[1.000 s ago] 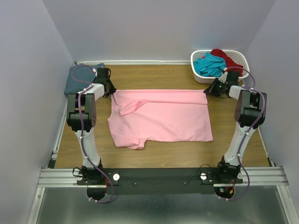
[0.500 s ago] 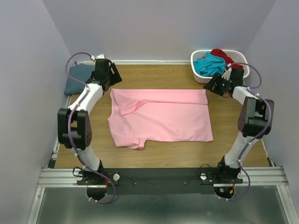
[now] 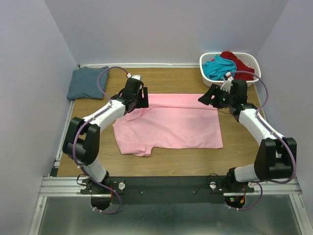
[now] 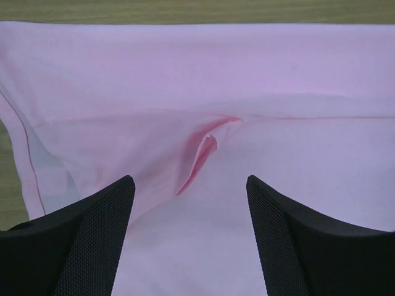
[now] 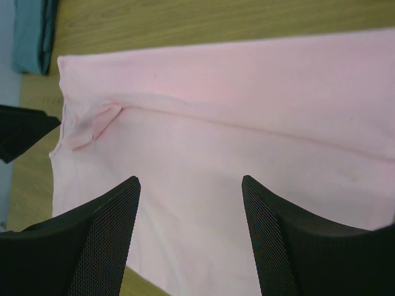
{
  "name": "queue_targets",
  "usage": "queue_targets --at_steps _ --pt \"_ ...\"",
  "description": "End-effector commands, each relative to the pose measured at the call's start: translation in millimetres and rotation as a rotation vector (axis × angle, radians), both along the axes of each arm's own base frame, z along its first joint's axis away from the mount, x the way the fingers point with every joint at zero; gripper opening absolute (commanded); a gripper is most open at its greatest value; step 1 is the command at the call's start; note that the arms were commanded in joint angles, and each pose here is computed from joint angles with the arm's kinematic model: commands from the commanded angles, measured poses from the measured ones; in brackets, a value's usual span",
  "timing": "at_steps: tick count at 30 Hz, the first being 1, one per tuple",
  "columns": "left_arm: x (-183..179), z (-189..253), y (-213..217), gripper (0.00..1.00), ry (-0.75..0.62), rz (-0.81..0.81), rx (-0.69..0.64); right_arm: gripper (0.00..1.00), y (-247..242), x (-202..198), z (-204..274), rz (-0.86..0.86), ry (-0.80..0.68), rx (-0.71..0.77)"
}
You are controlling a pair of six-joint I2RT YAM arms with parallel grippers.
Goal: Fold and stack the t-shirts
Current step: Fold the tshirt
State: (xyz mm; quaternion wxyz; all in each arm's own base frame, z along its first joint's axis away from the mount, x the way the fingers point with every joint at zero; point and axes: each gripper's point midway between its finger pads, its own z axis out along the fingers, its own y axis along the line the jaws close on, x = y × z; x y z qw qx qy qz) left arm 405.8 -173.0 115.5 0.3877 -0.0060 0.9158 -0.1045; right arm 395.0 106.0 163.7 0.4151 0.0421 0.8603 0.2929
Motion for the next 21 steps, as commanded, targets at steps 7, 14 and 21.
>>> queue_targets --at_steps 7,14,21 --pt "-13 -51 -18 0.64 0.117 -0.096 0.094 0.75 8 -65 -19 0.03 0.054 0.022" --pt "-6 -69 -19 0.6 0.149 -0.103 0.131 0.75 7 -76 -20 0.04 0.039 0.004" --pt "-4 -79 -21 0.54 0.17 -0.12 0.142 0.75 6 -74 -22 0.043 0.04 -0.006"
